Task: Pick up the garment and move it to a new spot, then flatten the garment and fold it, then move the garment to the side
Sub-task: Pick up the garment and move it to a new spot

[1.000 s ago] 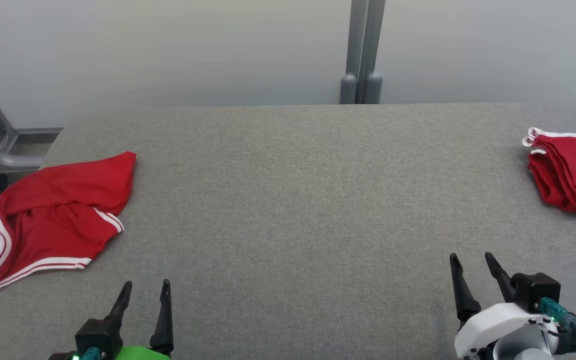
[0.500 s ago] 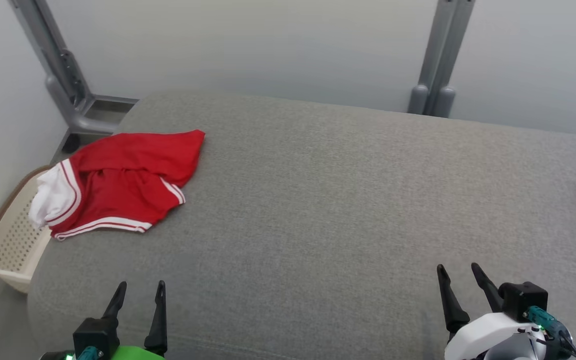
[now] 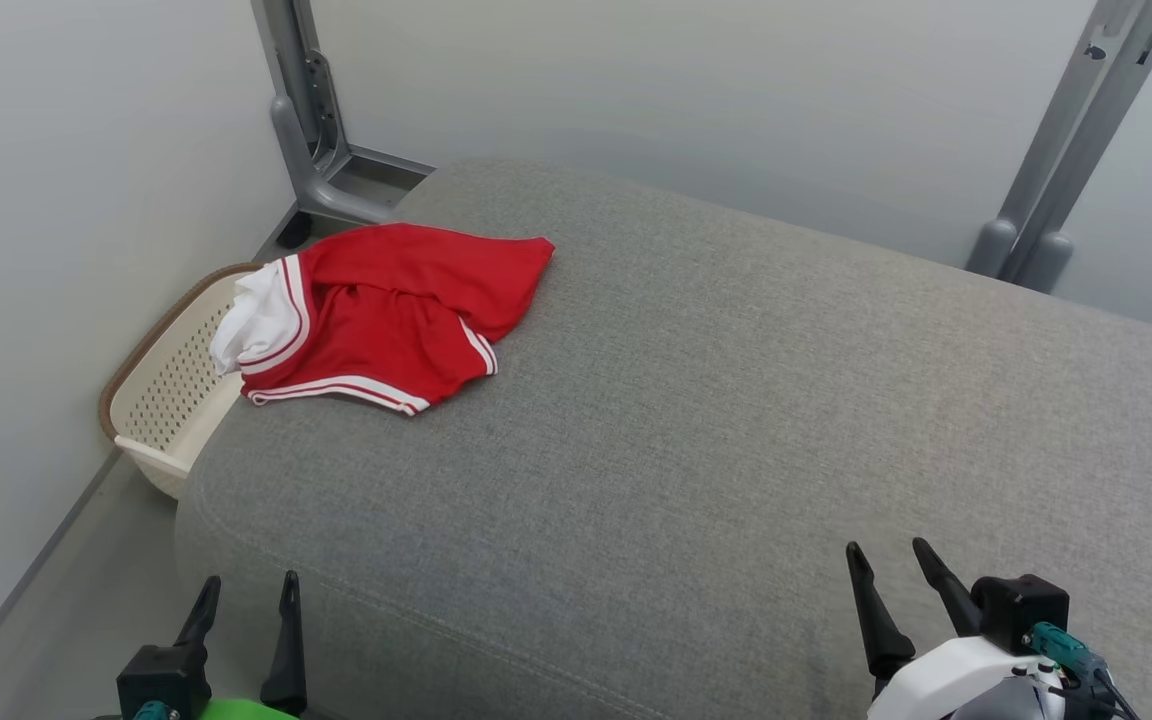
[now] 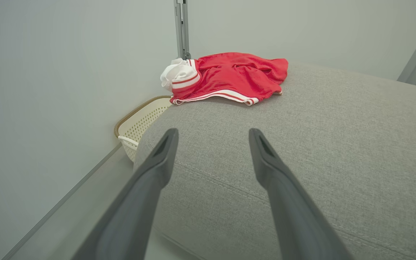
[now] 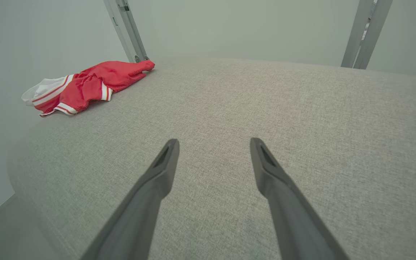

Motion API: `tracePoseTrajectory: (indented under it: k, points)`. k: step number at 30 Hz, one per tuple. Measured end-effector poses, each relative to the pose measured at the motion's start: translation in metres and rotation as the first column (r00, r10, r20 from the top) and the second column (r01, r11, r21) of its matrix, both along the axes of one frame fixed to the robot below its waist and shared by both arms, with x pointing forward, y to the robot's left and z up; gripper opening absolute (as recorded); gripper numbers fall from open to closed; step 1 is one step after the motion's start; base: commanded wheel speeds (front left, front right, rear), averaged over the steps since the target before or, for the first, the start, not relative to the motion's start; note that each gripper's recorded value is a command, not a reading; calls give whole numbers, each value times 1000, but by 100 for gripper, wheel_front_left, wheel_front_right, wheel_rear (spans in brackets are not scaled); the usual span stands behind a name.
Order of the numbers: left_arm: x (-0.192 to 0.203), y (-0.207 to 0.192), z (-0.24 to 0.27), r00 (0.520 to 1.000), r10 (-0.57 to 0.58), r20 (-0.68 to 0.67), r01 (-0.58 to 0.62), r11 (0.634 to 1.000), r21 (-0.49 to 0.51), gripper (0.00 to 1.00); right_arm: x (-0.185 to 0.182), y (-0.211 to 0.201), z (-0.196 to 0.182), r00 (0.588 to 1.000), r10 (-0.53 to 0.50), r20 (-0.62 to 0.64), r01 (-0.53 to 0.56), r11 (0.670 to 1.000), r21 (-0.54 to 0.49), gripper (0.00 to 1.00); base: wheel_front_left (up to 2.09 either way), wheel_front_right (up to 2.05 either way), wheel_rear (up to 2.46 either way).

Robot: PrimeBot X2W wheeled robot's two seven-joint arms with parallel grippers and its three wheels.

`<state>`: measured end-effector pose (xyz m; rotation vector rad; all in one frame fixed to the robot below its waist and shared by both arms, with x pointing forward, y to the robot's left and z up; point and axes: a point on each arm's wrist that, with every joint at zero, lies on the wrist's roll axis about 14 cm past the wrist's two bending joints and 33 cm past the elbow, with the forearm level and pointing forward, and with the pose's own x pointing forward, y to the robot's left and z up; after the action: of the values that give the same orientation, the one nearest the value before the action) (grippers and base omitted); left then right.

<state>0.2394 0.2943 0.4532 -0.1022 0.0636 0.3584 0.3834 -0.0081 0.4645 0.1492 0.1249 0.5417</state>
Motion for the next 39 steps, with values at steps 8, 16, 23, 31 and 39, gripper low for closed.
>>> tracePoseTrajectory:
  k: [8,16,23,31,39]
  points:
    - [-8,9,3,999,37,20,-37,999,-12,100,-1,11,1,999,32,5,-32,999,1,100,0,0,0]
    - [29,6,6,999,-47,-17,46,998,-36,100,0,10,2,999,37,15,-37,999,-22,100,0,0,0]
    - [116,9,22,977,-165,-137,159,986,-53,100,20,21,15,995,80,55,-75,993,-94,100,0,0,0]
    - [185,-8,3,904,-280,-322,270,960,-76,100,37,18,6,996,85,31,-79,986,-149,100,0,0,0]
    - [211,-26,-47,773,-363,-521,349,928,-129,100,45,2,-24,997,57,-52,-65,985,-163,100,0,0,0]
